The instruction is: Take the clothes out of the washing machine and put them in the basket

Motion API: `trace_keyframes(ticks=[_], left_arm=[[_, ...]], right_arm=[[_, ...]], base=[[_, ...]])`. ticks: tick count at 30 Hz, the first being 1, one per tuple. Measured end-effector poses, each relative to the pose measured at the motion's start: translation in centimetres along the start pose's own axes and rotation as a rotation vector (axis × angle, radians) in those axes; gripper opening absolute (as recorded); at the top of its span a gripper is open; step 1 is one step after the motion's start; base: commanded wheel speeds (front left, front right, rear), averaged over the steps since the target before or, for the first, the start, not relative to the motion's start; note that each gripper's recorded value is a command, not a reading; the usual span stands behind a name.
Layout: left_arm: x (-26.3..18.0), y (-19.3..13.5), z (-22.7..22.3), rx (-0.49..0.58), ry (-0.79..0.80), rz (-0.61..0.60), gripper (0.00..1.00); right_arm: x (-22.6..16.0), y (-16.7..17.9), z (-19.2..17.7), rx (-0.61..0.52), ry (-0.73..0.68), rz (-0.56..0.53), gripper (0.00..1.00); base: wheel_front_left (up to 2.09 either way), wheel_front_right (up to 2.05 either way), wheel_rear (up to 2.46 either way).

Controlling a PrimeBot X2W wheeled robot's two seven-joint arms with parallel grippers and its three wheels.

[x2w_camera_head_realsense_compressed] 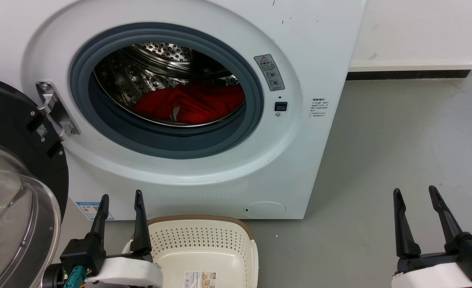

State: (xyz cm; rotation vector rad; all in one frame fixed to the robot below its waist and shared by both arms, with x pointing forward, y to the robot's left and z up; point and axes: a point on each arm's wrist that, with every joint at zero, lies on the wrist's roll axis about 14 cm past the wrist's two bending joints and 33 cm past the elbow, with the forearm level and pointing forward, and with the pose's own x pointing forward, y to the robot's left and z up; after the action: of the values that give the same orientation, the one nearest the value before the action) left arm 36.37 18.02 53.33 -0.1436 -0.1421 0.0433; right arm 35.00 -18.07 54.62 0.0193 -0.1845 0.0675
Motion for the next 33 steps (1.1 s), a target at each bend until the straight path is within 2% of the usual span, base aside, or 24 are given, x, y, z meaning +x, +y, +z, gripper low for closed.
trace_keyframes(ticks=[20,33], left_arm=[[-0.54,-0.35,-0.34,0.115,-0.012,-0.035,1.0],[-0.58,-0.33,-0.48,0.125,-0.011,-0.034,1.0]], right_arm=[[-0.39,0.5,0.7,-0.126,-0.03,0.032,1.0],[-0.47,0.2,0.52,-0.122,-0.028,0.024,1.0]], base=[[0.0,0.0,0.0],[0.0,0.0,0.0]])
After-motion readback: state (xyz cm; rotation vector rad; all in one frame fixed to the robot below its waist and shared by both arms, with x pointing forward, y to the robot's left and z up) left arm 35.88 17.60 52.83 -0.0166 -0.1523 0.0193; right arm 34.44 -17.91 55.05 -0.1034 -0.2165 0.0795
